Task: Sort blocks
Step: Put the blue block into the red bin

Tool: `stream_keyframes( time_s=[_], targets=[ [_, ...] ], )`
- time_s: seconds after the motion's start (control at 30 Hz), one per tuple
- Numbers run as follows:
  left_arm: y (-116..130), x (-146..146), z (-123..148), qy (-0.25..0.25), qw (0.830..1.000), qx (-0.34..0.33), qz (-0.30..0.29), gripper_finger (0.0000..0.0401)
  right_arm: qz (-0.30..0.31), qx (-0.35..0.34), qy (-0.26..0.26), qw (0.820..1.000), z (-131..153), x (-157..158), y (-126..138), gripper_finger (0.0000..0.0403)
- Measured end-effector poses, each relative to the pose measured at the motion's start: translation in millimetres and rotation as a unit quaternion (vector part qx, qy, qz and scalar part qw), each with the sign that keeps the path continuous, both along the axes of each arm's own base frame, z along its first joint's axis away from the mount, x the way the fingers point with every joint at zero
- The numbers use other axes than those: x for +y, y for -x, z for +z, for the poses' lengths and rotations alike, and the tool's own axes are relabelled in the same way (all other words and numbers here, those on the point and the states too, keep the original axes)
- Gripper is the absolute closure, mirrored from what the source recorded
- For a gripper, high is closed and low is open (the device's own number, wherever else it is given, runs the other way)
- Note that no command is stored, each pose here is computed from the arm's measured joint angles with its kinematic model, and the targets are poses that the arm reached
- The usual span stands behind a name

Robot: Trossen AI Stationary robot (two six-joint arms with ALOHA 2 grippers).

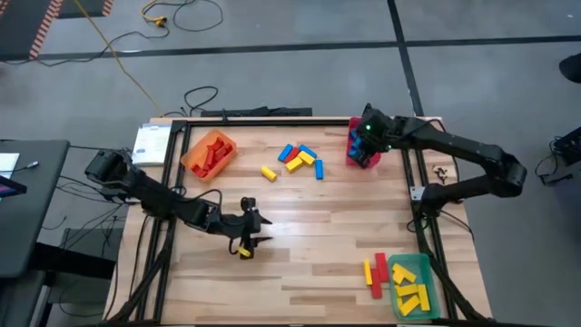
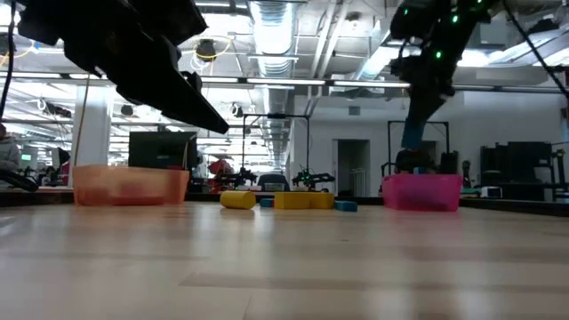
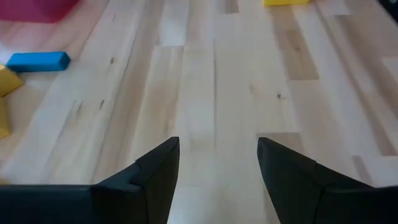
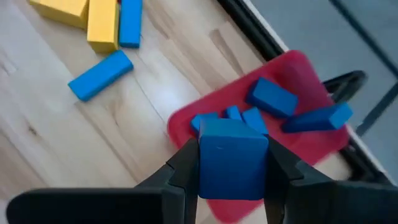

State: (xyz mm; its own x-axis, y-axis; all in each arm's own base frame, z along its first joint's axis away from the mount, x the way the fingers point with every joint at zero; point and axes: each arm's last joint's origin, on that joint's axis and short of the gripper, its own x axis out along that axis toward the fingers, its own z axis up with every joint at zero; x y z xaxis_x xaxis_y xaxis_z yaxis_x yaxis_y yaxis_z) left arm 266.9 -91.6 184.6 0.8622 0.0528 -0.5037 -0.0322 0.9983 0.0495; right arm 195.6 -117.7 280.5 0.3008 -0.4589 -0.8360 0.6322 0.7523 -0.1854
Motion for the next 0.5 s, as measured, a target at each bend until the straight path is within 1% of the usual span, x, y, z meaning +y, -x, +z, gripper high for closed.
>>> stream_keyframes(
  time_s=[0.13,0.27,0.33,0.5],
  targets=[
    [2,-6,0,0.004,1.000,-0.002,-0.009,0.0189,-0.010,0.004,-0.038,0.999,-18,-15,3,0.0280],
    [3,-7,0,0.001,1.000,-0.001,-0.007,0.0189,-0.025,0.036,-0.072,0.996,-35,-28,1,0.0280],
    [3,-5,-1,-0.010,1.000,0.000,0.012,0.0189,-0.025,0.054,-0.082,0.995,-45,-34,-2,0.0280],
    [4,6,-2,-0.070,0.992,0.000,0.103,0.0189,-0.026,0.087,-0.110,0.990,-64,-46,-6,0.0279]
  ],
)
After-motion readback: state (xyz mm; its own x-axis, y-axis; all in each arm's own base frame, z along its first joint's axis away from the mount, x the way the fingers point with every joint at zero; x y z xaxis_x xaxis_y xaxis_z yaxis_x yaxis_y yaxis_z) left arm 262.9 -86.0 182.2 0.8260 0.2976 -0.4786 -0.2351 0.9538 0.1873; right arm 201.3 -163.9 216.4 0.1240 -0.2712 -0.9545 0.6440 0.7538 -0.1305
